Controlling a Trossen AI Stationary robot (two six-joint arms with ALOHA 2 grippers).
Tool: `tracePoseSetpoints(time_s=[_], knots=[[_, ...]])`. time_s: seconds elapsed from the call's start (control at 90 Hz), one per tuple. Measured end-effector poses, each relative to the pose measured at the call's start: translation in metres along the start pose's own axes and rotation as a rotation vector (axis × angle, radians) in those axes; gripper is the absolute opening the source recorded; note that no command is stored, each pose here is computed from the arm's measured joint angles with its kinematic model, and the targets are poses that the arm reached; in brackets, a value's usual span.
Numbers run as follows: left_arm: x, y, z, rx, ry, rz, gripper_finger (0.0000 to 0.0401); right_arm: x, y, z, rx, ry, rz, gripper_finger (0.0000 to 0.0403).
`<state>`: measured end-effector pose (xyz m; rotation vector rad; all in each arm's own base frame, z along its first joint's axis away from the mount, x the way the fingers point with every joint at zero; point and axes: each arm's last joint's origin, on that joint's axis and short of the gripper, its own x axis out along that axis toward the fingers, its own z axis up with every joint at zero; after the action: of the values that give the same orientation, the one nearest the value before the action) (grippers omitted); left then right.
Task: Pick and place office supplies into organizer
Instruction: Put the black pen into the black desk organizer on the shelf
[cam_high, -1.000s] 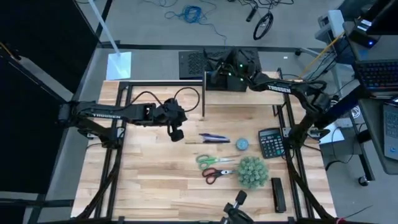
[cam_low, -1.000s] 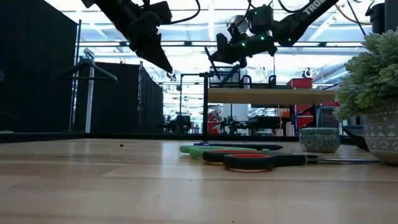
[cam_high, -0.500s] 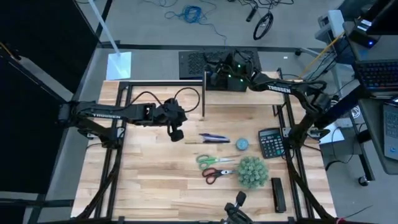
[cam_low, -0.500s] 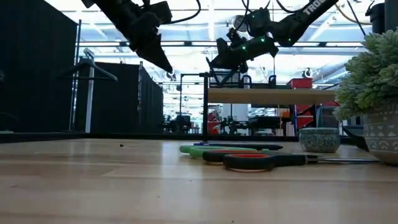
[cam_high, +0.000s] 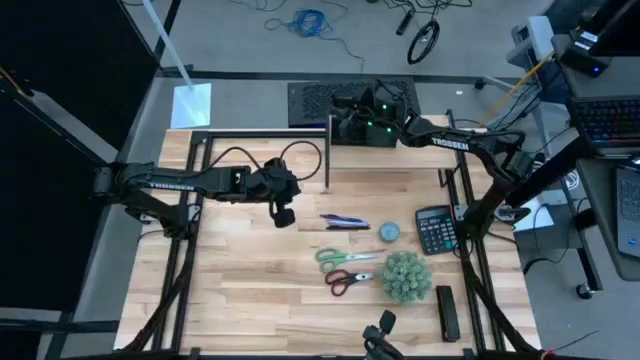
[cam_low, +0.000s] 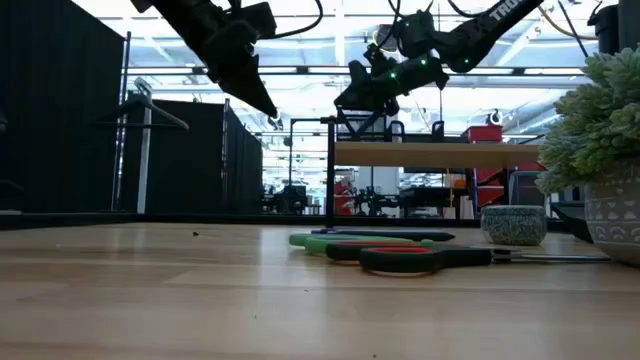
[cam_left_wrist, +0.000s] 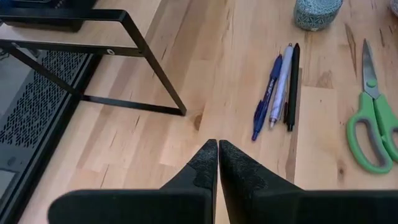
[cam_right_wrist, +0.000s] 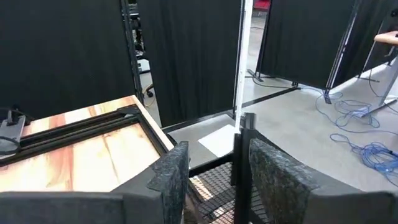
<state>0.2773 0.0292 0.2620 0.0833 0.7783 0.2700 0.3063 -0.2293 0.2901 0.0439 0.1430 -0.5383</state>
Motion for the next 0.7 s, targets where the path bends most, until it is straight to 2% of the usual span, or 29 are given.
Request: tracePoseSetpoints(time_s=[0.389, 0.522, 0.7], knots=[[0.000, 0.000, 0.000, 0.000, 0.000, -0.003, 0.0003, -0.037, 0.029, 0.042, -0.055, -0.096, 0.064, 0.0164], [0.000, 0.000, 0.000, -0.001, 0.000, -0.003, 0.0003, -0.051, 0.046, 0.044, -0.061, -0.021, 0.113, 0.0164], [0.000, 0.000, 0.000, -0.001, 0.000, -0.003, 0.0003, -0.063, 0.075, 0.030, -0.089, 0.181, 0.208, 0.0164]])
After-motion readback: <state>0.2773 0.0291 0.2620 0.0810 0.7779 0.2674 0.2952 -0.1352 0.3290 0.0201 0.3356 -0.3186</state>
